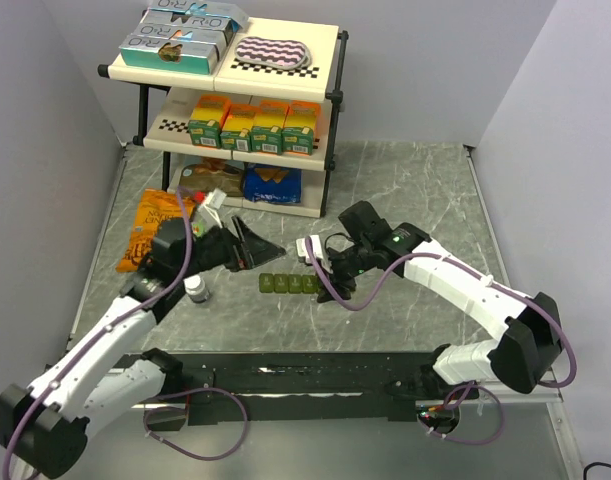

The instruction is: Sort the pills into containers

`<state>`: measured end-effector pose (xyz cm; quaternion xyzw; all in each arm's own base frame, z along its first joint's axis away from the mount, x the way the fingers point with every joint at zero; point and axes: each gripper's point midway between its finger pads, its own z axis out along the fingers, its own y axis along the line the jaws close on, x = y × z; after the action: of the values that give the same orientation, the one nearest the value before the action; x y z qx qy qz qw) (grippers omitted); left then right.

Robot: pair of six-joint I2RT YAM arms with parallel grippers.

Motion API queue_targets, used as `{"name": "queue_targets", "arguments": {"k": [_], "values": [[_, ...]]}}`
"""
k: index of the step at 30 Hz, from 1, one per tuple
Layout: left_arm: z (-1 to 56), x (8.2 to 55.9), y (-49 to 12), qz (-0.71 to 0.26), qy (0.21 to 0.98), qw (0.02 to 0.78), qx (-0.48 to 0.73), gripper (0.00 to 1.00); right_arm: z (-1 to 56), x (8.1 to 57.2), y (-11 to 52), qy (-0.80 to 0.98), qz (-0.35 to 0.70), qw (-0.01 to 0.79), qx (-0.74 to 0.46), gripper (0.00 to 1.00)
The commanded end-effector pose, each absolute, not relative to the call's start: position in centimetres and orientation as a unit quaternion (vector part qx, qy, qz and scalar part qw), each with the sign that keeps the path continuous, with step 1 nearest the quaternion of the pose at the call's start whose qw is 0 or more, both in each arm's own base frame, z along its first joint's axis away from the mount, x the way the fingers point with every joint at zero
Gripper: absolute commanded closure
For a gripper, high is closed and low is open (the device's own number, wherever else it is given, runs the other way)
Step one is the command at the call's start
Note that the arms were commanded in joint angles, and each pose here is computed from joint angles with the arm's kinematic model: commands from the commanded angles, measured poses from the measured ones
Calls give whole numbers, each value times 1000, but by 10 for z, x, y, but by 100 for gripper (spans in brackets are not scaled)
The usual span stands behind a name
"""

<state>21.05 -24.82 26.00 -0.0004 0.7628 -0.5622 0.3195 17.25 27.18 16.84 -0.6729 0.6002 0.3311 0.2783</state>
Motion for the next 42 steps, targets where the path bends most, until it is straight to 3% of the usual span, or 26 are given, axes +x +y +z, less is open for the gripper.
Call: {"name": "queue_targets", "arguments": {"k": [1, 4, 6, 8, 16, 25, 31, 39, 42], "values": [[264, 209, -218, -444, 778, 428, 117, 4, 198, 160, 271, 568, 362, 299, -676, 88], [277, 182, -215, -446, 711, 492, 231, 4, 201, 154, 267, 563, 374, 289, -678, 88], [283, 152, -217, -452, 620, 542, 344, 4, 199, 149, 262, 556, 376, 275, -688, 89], [287, 144, -216, -432, 571, 583, 384, 4, 197, 145, 259, 553, 379, 259, -696, 89], [299, 132, -229, -425, 524, 567, 473, 4, 194, 150, 259, 560, 371, 251, -697, 89], [269, 123, -268, -434, 544, 473, 540, 4, 191, 155, 261, 564, 359, 258, -697, 89], [230, 142, -286, -376, 611, 434, 545, 4, 192, 160, 259, 568, 342, 275, -697, 89], [222, 153, -298, -348, 632, 437, 537, 2, 189, 162, 257, 570, 323, 286, -699, 89], [224, 154, -302, -349, 635, 433, 536, 9, 187, 162, 257, 572, 322, 285, -699, 89]]}}
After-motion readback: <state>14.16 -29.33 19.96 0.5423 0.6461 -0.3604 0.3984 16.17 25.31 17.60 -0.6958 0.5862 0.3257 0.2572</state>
